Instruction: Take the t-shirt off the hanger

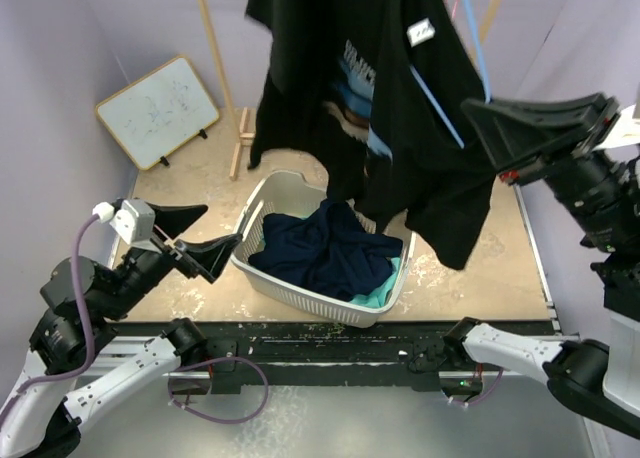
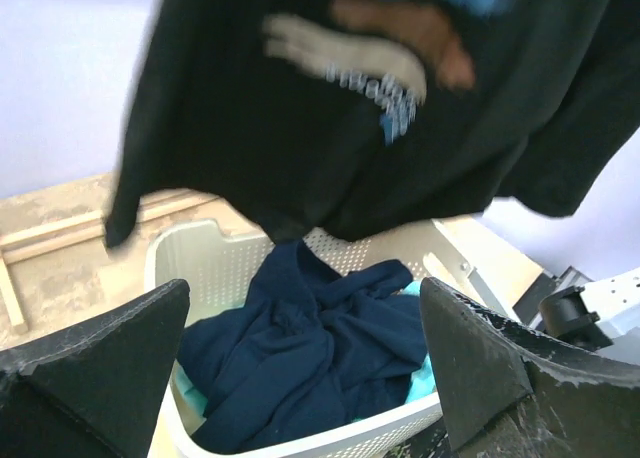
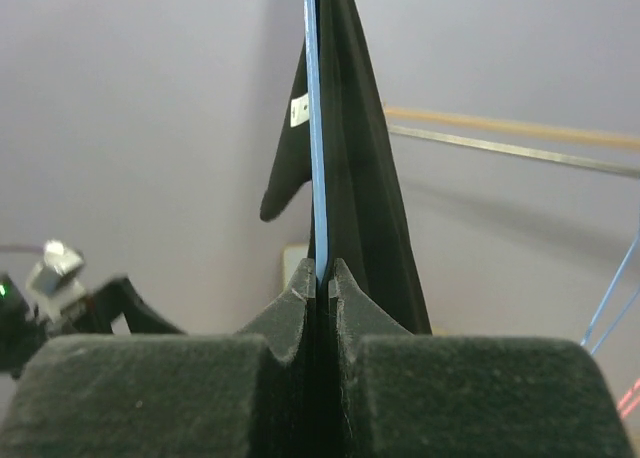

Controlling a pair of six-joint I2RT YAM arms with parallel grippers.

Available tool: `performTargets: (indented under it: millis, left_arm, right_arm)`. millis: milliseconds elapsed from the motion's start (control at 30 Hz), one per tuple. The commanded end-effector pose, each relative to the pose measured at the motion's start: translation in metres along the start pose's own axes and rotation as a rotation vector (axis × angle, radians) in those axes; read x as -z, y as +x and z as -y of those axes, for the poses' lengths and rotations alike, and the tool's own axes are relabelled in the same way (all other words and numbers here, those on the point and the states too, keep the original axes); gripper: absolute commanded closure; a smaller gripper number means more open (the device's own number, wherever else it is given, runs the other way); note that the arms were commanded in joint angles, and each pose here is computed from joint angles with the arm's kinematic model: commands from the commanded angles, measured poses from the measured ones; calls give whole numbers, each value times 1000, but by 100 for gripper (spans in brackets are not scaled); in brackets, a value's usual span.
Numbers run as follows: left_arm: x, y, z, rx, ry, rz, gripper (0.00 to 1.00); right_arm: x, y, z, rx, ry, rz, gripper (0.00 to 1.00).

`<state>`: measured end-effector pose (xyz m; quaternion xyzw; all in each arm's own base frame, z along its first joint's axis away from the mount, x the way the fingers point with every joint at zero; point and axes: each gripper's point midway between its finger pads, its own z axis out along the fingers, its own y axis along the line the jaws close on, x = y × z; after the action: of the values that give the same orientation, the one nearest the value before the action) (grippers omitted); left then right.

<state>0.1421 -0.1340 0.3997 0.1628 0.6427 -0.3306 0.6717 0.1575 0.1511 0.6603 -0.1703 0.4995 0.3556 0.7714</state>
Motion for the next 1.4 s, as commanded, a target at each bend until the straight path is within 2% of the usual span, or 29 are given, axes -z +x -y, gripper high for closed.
performTargets:
  millis: [0,167,333,567,867,1033,1133,1300,1367]
  left_arm:
    - [9,-34,14,-16,61,68,1]
    - [13,-52,19,-35,78,89,1]
    - [10,-63,24,-29,100,121,1]
    - [8,-68,30,-21,127,137,1]
    - [14,-68,30,-14,133,149,1]
    - [14,-71,32,-14,140,154,1]
    - [15,-77,34,-15,149,165,1]
    - [21,-92,38,-20,159,176,1]
    - [25,-101,39,-28,155,178,1]
  right_arm:
    - [12,23,-5,-33,-27,-36,100]
    - [33,-9,-11,-25,-39,25,100]
    - [31,-37,-25,-25,-99,57,100]
    - [60,-88,-40,-31,-155,206,100]
    - [91,-111,-48,-37,-180,285,100]
    - [87,-100,-48,-46,-187,247,100]
    - [75,-81,-49,-60,-197,178,100]
    - [43,4,-40,-107,-180,-71,100]
    - [39,32,-33,-115,-151,-130,100]
